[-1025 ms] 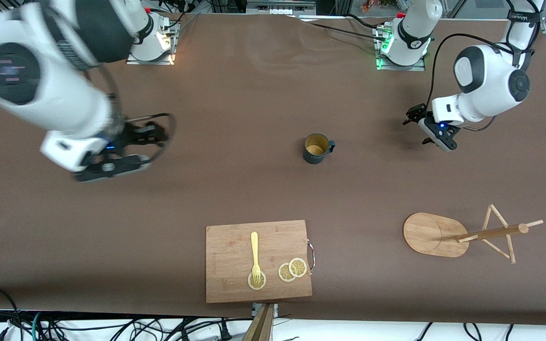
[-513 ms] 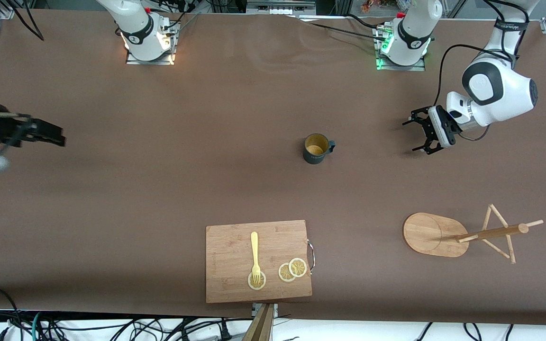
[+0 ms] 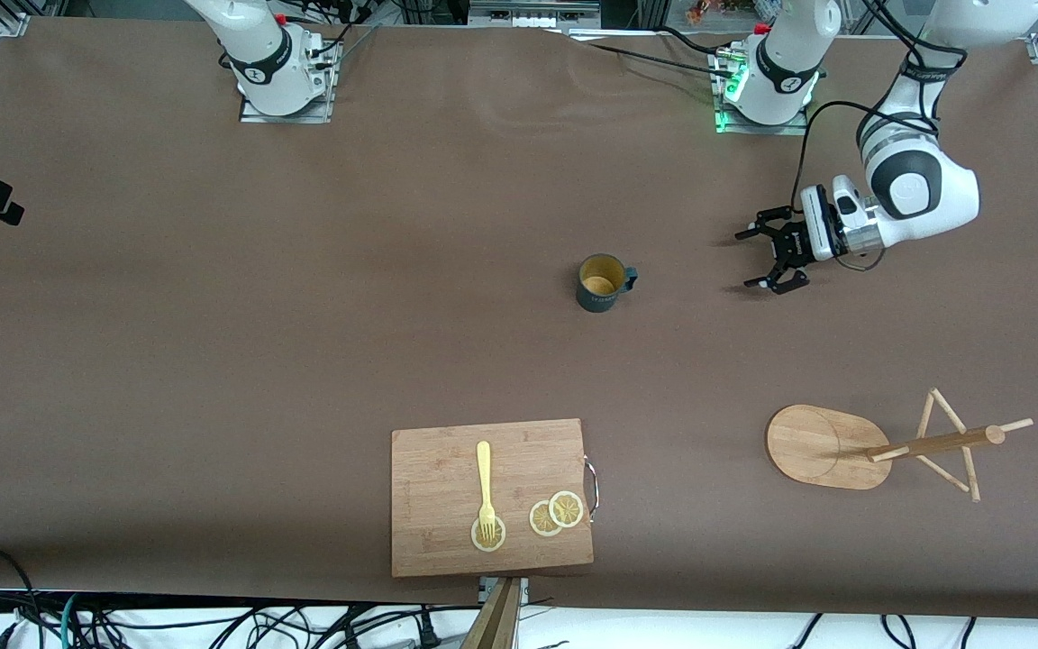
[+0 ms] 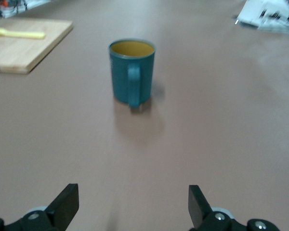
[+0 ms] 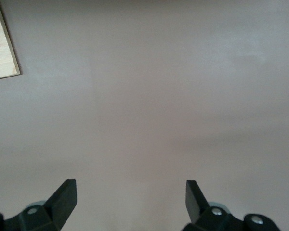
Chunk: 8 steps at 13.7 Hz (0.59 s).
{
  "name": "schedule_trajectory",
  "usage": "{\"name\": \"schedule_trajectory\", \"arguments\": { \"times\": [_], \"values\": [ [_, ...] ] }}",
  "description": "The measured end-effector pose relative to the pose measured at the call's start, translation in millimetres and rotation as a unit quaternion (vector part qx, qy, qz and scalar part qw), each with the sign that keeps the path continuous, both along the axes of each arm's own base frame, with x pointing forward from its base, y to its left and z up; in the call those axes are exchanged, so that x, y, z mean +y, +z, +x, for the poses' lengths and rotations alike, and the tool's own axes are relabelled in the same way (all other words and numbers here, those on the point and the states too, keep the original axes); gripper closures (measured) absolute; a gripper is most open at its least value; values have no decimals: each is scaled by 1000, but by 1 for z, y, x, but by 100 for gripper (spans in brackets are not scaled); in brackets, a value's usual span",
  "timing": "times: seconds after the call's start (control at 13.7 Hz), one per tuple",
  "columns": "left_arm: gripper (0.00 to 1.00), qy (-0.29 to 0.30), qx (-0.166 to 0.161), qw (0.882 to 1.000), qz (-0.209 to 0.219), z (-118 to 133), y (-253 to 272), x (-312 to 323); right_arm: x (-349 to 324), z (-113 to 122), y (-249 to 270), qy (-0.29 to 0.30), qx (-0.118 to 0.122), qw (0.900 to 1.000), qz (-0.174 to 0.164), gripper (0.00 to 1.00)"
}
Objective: Pass cup and hang on rack
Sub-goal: 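Withdraw the right gripper while the left gripper reaches the mug handle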
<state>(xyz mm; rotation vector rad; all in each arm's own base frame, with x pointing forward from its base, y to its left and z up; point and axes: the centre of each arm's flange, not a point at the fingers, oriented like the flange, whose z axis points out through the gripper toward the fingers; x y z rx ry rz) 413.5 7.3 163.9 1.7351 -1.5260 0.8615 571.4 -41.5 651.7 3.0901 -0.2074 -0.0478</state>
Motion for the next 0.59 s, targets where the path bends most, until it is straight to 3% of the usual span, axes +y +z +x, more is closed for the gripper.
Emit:
{"name": "schedule_trajectory", "arguments": {
  "times": [0.15,0.29,0.59],
  "values": [
    [0,-13,-11,999,-45,-5,-13,-11,1,0,-7,12,8,1000,1,0],
    [0,-1,0,996,-84,-5,-25,-26,-1,0,-11,36,14,999,2,0],
    [0,-5,14,991,-130,5,-54,-72,-15,-1,-13,39,17,999,2,0]
  ]
}}
